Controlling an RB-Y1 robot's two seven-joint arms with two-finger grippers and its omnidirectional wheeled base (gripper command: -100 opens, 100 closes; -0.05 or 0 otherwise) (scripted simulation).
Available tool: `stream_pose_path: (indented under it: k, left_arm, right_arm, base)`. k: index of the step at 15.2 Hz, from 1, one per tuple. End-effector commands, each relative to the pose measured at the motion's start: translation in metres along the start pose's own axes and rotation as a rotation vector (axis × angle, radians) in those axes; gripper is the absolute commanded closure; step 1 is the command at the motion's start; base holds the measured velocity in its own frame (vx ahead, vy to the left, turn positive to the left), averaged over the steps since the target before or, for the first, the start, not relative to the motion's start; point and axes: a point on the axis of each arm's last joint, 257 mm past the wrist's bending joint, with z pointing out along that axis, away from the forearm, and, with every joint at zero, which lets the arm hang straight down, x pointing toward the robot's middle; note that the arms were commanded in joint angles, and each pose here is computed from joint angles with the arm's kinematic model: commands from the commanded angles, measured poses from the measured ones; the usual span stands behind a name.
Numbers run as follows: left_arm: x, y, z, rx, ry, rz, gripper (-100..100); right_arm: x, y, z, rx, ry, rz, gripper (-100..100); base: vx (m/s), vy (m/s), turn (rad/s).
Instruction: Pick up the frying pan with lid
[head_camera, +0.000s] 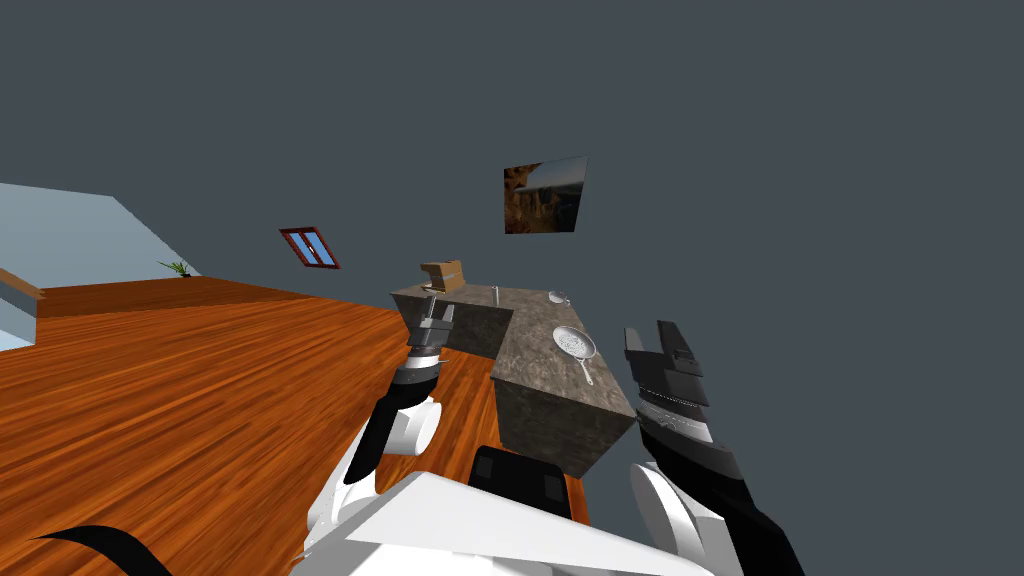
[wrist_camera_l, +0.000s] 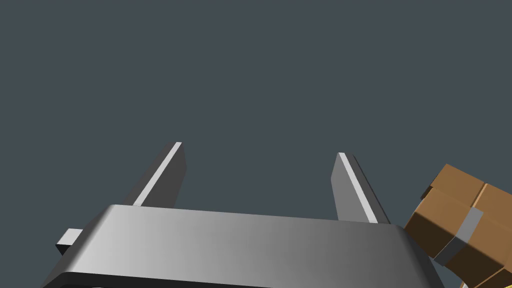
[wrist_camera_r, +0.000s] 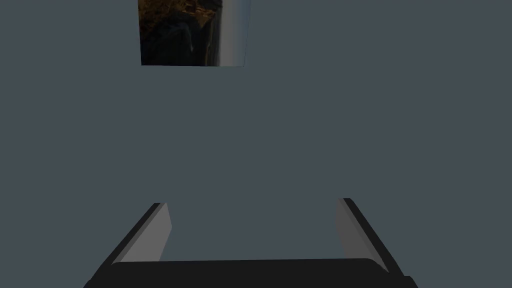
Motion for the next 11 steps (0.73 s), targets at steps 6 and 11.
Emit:
stream_pose_path:
  k: [6, 11]
  left_arm:
    - [0.000, 0.000, 0.000, 0.000, 0.000, 0.000, 0]
    - [0.000, 0.000, 0.000, 0.000, 0.000, 0.000, 0]
  right_arm:
    - [0.022, -0.050, 0.005, 0.089, 0.091, -0.115, -100]
    - [0.037, -0.096, 0.012, 0.169, 0.159, -0.238, -100]
  base:
    - [0.005, 0.021, -0.011]
    - [0.007, 0.021, -0.011]
